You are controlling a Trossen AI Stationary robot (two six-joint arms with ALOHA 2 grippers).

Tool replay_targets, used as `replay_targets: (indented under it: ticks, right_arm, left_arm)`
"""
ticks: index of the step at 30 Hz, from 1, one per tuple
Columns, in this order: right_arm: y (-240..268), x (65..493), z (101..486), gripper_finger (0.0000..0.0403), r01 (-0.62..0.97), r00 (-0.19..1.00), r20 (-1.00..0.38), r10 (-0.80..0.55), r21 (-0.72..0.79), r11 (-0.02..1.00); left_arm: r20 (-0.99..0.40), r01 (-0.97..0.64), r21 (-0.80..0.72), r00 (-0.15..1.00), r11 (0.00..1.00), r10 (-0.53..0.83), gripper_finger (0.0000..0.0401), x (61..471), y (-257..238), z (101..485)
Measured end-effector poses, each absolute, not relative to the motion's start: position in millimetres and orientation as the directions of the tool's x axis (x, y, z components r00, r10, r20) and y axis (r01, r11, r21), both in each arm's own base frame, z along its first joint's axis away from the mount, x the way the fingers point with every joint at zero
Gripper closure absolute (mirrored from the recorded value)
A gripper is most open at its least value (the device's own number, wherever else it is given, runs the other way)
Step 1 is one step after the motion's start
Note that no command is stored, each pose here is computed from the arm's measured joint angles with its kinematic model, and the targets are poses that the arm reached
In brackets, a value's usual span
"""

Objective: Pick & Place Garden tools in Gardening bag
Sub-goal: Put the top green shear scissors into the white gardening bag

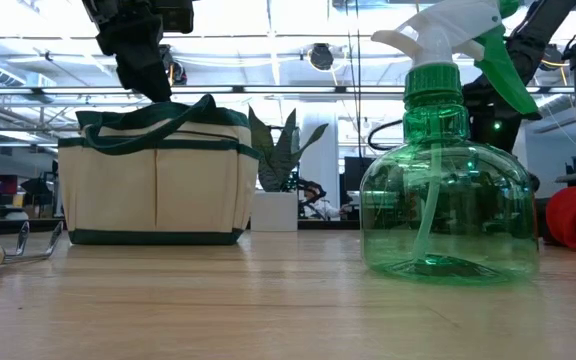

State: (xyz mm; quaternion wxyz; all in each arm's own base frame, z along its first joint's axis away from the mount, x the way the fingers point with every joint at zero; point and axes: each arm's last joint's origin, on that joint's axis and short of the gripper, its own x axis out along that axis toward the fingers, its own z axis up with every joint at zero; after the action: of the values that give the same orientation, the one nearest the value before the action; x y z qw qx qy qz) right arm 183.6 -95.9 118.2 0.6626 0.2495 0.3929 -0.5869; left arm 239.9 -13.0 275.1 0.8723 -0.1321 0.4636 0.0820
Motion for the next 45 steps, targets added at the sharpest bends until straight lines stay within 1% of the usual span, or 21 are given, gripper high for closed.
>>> replay_targets:
  ticks: [5, 12, 18, 24, 31, 36, 40, 45]
  right_arm:
    - [-90.3, 190.6, 131.3, 0.0345, 0.961, 0.115, -0.782, -0.613, -0.069, 0.268]
    - [-81.7, 200.2, 155.6, 0.0345, 0.919, 0.291, -0.689, -0.663, 0.009, 0.394]
    - [-75.0, 205.2, 167.6, 0.0345, 0.878, 0.384, -0.633, -0.672, 0.024, 0.479]
    - [-68.9, 211.4, 172.8, 0.0347, 0.838, 0.449, -0.595, -0.667, 0.020, 0.546]
    - [-64.5, 221.2, 179.1, 0.0347, 0.726, 0.594, -0.566, -0.571, 0.073, 0.684]
    - [-63.4, 227.1, 185.1, 0.0347, 0.637, 0.685, -0.523, -0.507, 0.092, 0.766]
    - [-62.5, 229.7, 187.6, 0.0347, 0.583, 0.730, -0.504, -0.462, 0.106, 0.805]
    - [-62.2, 230.1, 188.1, 0.0347, 0.576, 0.736, -0.501, -0.456, 0.110, 0.810]
  left_arm:
    - [-0.831, -0.266, -0.155, 0.556, 0.952, 0.020, 0.0254, 239.9, -13.1, 275.1]
    - [-0.831, -0.259, -0.155, 0.556, 0.954, 0.016, 0.0254, 239.6, -15.3, 275.0]
    - [-0.830, -0.240, -0.152, 0.557, 0.959, 0.008, 0.0254, 239.4, -20.2, 275.1]
    - [-0.828, -0.241, -0.114, 0.560, 0.964, 0.042, 0.0254, 238.9, -24.5, 275.1]
    - [-0.826, -0.231, -0.105, 0.561, 0.967, 0.045, 0.0254, 238.5, -28.0, 275.2]
    - [-0.821, -0.238, -0.072, 0.565, 0.969, 0.078, 0.0254, 238.1, -30.6, 275.3]
    - [-0.821, -0.233, -0.067, 0.566, 0.970, 0.079, 0.0254, 237.8, -32.5, 275.3]
    - [-0.821, -0.229, -0.067, 0.566, 0.971, 0.077, 0.0254, 237.6, -33.6, 275.3]
